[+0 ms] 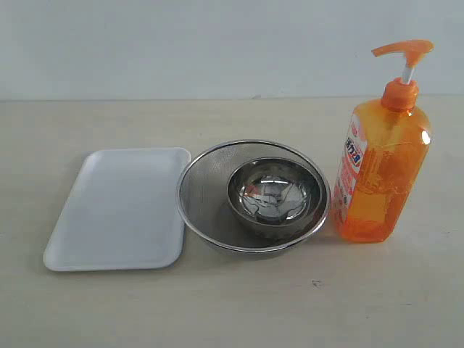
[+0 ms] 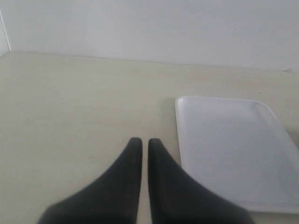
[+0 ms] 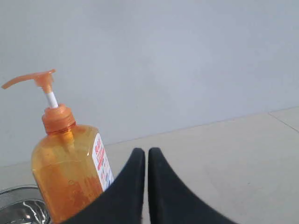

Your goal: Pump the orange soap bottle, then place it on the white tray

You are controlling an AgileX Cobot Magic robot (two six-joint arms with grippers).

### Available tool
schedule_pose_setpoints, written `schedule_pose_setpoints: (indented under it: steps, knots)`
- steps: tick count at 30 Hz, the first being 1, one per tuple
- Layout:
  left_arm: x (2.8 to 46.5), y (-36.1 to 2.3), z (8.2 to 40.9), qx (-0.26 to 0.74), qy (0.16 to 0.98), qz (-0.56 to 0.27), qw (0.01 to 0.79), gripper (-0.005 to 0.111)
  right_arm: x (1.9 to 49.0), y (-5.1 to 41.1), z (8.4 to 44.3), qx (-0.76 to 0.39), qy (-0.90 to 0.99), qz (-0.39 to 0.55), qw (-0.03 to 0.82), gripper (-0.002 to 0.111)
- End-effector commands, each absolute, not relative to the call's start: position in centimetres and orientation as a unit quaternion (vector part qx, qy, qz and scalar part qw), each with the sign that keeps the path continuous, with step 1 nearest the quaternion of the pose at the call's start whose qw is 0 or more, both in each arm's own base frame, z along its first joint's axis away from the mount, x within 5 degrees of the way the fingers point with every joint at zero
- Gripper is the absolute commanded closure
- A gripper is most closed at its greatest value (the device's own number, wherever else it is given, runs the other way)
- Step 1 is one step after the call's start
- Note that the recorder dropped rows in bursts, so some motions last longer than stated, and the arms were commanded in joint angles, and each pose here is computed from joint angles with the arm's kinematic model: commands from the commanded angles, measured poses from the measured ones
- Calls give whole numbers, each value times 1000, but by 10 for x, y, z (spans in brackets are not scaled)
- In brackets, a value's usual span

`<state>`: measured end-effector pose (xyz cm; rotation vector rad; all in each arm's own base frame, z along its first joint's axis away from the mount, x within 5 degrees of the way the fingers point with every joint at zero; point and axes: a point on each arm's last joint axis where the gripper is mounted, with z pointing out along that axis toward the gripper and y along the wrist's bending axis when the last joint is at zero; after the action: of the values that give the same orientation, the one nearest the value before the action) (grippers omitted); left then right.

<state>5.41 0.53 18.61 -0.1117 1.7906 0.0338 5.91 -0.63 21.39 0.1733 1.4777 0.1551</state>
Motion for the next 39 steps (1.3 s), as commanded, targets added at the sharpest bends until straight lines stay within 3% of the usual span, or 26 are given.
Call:
schedule_pose_setpoints:
  steps: [1,17,24,39]
  knots:
    - [54,5,185,-50,779,14,625,102,59,-7,214,78,672,66,734,108]
    - [54,5,185,-50,779,14,625,102,59,-7,214,78,672,66,734,108]
    - [56,3,195,-86,741,-37,665,102,59,-7,214,78,672,66,734,108]
    - [38,-1,278,-138,620,-144,759,102,59,-9,215,86,669,58,736,108]
